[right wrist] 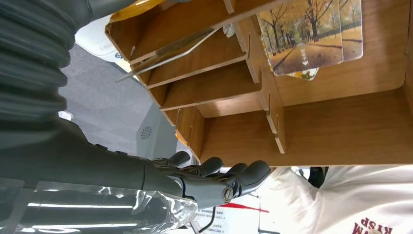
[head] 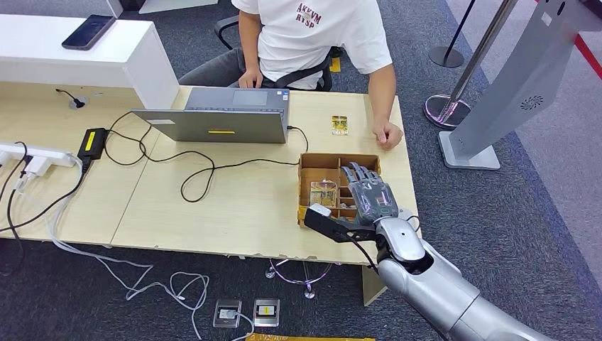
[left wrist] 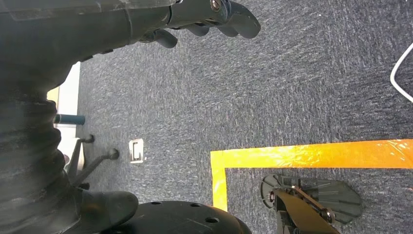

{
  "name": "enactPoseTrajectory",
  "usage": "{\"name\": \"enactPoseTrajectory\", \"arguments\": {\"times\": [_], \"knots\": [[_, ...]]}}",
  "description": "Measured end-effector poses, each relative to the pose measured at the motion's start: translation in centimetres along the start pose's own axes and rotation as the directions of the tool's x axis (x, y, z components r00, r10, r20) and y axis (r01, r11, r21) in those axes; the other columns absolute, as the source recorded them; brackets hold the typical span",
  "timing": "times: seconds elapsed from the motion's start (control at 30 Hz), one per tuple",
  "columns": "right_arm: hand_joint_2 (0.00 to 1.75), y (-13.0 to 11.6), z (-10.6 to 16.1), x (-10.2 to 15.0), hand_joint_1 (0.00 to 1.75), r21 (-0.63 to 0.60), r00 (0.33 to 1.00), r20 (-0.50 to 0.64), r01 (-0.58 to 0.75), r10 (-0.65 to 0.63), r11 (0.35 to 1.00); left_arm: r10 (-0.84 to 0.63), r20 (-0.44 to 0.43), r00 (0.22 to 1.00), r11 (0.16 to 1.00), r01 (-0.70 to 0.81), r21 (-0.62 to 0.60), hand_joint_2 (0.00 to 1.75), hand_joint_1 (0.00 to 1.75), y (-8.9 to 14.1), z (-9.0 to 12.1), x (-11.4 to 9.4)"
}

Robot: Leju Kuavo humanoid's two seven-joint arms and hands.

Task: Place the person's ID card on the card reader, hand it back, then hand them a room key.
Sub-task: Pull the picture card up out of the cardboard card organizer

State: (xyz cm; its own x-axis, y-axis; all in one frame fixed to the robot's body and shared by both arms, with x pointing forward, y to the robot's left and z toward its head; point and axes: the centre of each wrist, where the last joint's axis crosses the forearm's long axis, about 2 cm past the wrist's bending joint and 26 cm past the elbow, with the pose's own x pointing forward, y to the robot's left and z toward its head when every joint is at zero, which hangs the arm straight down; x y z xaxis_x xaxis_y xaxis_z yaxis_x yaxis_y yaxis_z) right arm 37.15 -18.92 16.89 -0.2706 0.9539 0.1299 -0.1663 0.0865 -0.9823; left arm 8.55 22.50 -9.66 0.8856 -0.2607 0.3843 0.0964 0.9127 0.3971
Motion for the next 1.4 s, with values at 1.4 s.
{"name": "enactPoseTrajectory", "arguments": {"times": [1.4], "knots": [[1.75,0.3,4.2,1.0,0.00,-0.043,0.999,0.044,-0.022,0.024,0.999,0.068,-0.011,0.998,0.998,-0.068,0.013,1.75,0.00,0.0,0.1,-0.6]]}}
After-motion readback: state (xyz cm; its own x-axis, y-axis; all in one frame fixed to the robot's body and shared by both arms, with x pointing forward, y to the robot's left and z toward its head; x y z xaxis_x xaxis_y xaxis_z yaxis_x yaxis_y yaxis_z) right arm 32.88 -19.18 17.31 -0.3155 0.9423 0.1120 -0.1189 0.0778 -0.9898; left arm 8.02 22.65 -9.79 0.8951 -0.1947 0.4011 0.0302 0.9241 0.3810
